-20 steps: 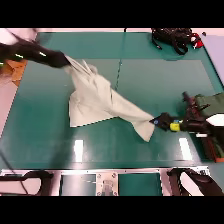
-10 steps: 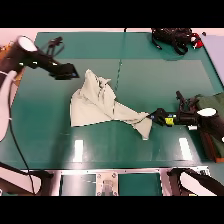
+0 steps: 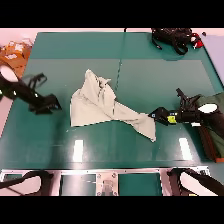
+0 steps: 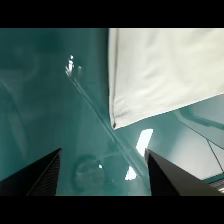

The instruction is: Fold the shirts.

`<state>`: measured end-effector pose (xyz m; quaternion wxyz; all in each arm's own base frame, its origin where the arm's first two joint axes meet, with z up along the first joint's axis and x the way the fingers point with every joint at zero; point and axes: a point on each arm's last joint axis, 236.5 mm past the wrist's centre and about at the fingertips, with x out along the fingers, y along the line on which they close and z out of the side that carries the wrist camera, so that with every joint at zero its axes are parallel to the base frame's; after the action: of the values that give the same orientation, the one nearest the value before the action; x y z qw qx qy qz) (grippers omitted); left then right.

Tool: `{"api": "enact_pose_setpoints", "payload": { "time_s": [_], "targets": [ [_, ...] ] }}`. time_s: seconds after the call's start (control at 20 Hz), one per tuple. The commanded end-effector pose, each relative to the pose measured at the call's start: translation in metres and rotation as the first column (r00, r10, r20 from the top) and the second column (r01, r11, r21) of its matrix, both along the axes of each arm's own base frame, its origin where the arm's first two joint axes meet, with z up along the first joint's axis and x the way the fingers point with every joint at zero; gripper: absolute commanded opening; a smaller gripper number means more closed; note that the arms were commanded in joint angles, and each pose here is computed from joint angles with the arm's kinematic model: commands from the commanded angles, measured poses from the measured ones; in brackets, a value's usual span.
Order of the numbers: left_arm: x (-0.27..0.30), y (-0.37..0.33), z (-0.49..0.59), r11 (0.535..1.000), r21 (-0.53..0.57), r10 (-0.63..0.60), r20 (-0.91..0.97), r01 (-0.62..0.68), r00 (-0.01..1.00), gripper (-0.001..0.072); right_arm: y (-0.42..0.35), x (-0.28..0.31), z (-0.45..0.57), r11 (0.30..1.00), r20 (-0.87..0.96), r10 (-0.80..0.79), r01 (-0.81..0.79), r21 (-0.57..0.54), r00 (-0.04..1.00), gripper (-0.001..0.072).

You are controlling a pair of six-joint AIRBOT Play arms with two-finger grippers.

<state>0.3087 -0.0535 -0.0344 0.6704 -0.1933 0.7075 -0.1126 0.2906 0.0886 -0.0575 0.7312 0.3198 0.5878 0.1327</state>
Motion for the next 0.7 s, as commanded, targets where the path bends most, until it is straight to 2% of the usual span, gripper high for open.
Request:
{"api": "enact_pose_setpoints", "payload": {
  "time_s": [0.0, 0.15, 0.4, 0.45, 0.5, 0.55, 0.65],
  "targets": [
    [-0.024, -0.022, -0.045, 0.993, -0.087, 0.081, 0.014, -0.08, 0.997, 0.0599, -0.008, -0.016, -0.01, 0.998, -0.067, 0.026, -0.03, -0.05, 0.997, 0.0514],
    [-0.006, -0.036, -0.055, 0.973, -0.164, 0.181, 0.094, -0.164, 0.979, 0.0599, -0.007, -0.018, -0.01, 0.998, -0.074, 0.033, -0.036, -0.044, 0.997, 0.0514],
    [-0.01, -0.085, -0.08, 0.973, -0.2, 0.136, 0.084, -0.117, 0.987, 0.0597, -0.003, -0.024, -0.009, 0.998, -0.094, 0.053, -0.056, -0.03, 0.994, 0.0514],
    [-0.008, -0.091, -0.08, 0.972, -0.212, 0.123, 0.096, -0.1, 0.988, 0.0413, -0.001, -0.029, -0.009, 0.997, -0.109, 0.068, -0.07, -0.022, 0.992, 0.0514],
    [-0.006, -0.092, -0.077, 0.975, -0.215, 0.088, 0.124, -0.06, 0.988, 0.0088, -0.001, -0.035, -0.009, 0.996, -0.126, 0.085, -0.088, -0.022, 0.988, 0.0517],
    [-0.005, -0.092, -0.074, 0.977, -0.21, 0.057, 0.135, -0.027, 0.989, 0.002, -0.002, -0.041, -0.011, 0.994, -0.143, 0.103, -0.108, -0.029, 0.984, 0.0552],
    [-0.007, -0.084, -0.068, 0.982, -0.191, 0.017, 0.121, 0.007, 0.992, 0.002, -0.003, -0.047, -0.014, 0.992, -0.162, 0.116, -0.122, -0.032, 0.98, 0.0552]
  ]
}}
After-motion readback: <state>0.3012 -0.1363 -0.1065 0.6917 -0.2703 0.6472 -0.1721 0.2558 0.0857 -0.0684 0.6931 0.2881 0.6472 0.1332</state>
